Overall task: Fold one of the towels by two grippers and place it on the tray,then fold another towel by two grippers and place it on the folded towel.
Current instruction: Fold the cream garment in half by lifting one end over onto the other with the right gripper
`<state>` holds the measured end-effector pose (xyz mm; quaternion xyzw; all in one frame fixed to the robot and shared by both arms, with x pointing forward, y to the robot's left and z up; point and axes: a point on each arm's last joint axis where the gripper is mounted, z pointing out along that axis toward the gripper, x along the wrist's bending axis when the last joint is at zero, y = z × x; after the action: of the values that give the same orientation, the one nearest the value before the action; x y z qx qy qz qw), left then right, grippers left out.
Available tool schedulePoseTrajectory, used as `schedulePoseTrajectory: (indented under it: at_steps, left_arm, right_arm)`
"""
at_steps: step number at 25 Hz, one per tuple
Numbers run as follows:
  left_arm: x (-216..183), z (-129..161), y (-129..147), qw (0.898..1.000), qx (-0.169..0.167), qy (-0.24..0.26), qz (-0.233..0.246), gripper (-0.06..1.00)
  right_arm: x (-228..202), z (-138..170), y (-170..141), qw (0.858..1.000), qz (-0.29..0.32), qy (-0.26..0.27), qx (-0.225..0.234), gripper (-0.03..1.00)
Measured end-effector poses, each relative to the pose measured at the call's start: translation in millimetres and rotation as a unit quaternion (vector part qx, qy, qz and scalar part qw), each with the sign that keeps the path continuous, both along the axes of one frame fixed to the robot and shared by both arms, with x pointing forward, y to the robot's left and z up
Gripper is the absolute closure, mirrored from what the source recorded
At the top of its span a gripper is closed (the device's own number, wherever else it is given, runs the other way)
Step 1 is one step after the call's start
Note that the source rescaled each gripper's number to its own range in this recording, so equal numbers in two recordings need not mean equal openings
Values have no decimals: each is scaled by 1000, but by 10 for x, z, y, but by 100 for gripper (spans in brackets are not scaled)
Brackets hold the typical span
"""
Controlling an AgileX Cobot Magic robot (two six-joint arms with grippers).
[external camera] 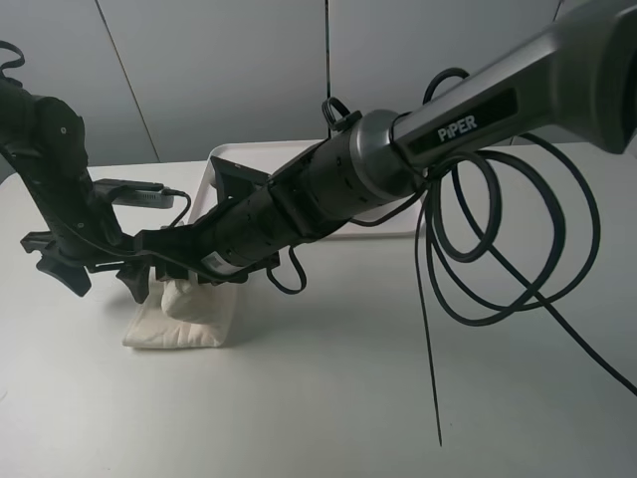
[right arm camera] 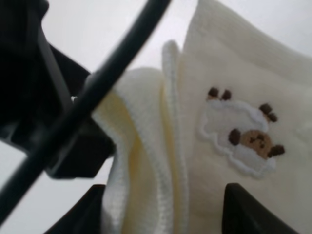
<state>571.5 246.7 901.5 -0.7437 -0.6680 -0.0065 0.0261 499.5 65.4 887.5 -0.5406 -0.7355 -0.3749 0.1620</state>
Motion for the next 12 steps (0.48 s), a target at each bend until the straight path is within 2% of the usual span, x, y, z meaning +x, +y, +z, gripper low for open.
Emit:
schedulePoseTrajectory:
  at_steps: [4,12]
  left_arm:
    - [102,289,-11,999,-4,-43,-3,-4]
    - [287,706,8,997,26,-63,-20,-4]
  right_arm:
    - [-26,15,19,1000,5,17,15,42]
    - [-68,62,65,997,6,51,51,42]
